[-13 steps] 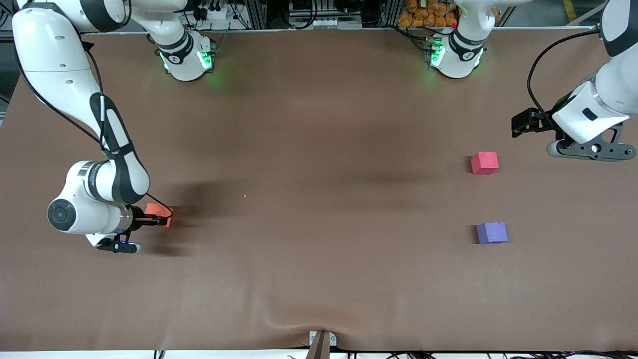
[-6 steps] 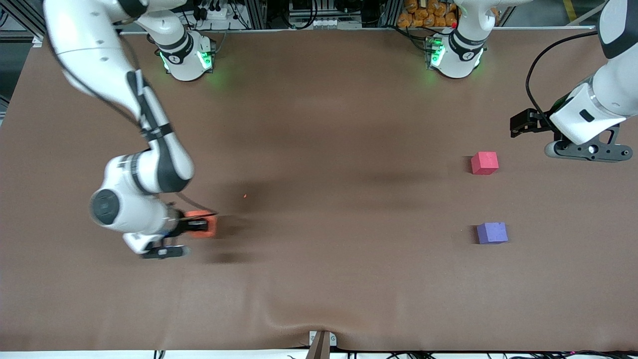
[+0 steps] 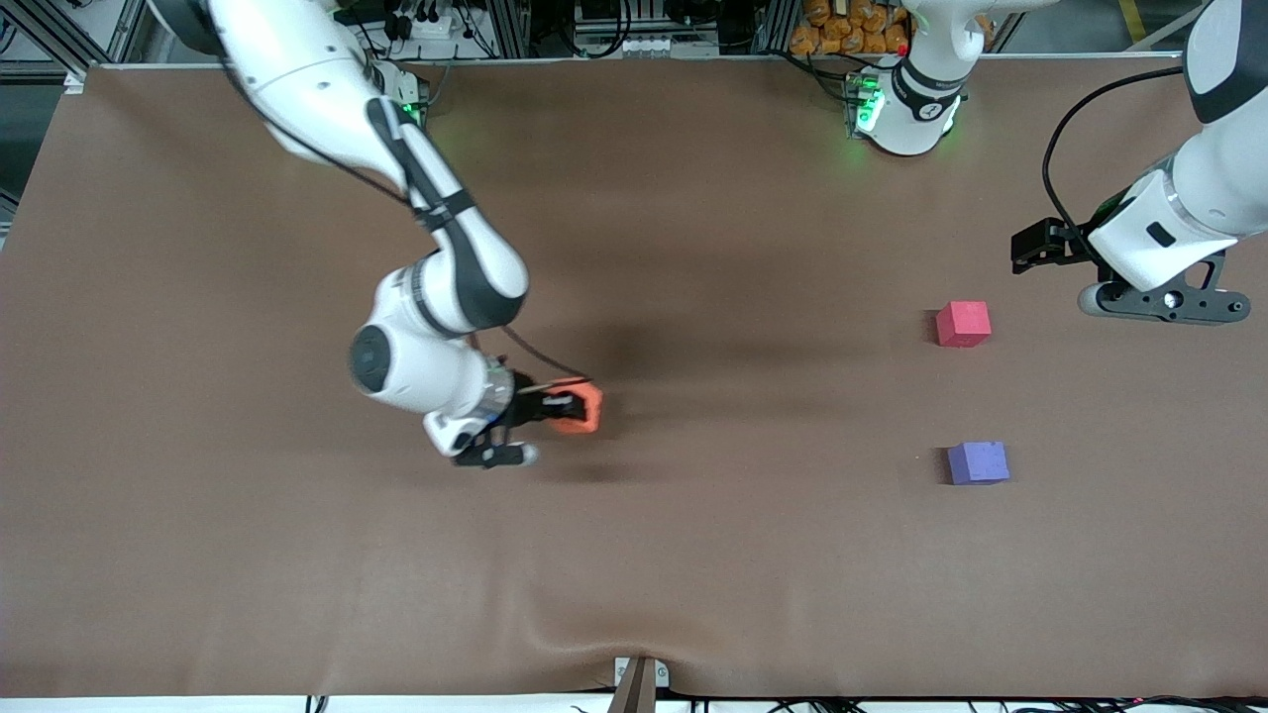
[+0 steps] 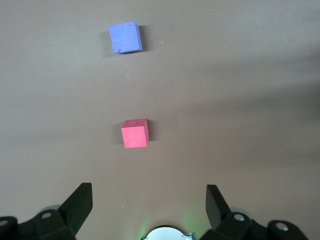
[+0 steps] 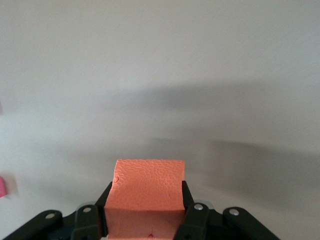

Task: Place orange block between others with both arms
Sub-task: 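Carry the orange cube with the right gripper toward the table middle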

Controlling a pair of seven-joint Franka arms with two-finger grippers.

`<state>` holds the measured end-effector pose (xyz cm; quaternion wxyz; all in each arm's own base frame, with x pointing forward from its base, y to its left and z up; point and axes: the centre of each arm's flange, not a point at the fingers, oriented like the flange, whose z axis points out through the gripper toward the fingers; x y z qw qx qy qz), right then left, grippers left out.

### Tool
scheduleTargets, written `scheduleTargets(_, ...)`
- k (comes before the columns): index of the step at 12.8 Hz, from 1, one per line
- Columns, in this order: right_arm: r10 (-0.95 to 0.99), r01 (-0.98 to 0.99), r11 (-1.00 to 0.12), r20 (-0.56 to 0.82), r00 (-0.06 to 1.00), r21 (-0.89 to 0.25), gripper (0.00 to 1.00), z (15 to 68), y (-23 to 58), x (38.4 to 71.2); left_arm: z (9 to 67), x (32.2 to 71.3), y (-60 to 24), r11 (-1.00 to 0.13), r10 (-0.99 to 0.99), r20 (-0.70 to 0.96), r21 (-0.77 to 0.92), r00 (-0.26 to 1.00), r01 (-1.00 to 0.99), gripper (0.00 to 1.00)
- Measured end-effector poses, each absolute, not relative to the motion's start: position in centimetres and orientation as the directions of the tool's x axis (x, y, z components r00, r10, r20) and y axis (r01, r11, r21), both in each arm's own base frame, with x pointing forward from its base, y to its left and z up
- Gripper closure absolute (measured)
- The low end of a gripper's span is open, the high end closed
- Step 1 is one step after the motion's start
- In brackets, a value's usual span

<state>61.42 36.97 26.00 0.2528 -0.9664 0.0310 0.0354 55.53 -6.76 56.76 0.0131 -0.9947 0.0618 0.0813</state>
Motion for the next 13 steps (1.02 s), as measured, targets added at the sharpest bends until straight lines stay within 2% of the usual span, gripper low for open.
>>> scheduleTargets(3, -0.034, -0.088, -0.880, -0.123, 0.992, -0.467, 0.47, 22.9, 41.4, 58.3, 56.6, 55.5, -6.7, -0.992, -0.120, -0.167, -0.016, 0.979, -0.125, 0.00)
scheduleTargets(7, -0.067, -0.126, -0.885, -0.144, 0.987, -0.449, 0.45, 21.2, 43.3, 56.9, 56.1, 55.4, -6.7, -0.992, -0.120, -0.178, -0.016, 0.977, -0.125, 0.00)
scheduleTargets(9, -0.073, -0.129, -0.885, -0.141, 0.987, -0.447, 0.30, 20.9, 43.7, 56.6, 56.0, 55.4, -6.7, -0.992, -0.118, -0.179, -0.016, 0.977, -0.123, 0.00)
scheduleTargets(10, -0.074, -0.131, -0.885, -0.142, 0.987, -0.446, 0.30, 20.8, 43.7, 56.6, 56.0, 55.4, -6.8, -0.994, -0.107, -0.179, -0.019, 0.978, -0.112, 0.00)
scheduleTargets(13, -0.076, -0.132, -0.885, -0.142, 0.987, -0.446, 0.01, 20.8, 43.7, 56.6, 55.8, 55.3, -7.7, -0.995, -0.094, -0.182, -0.023, 0.979, -0.100, 0.00)
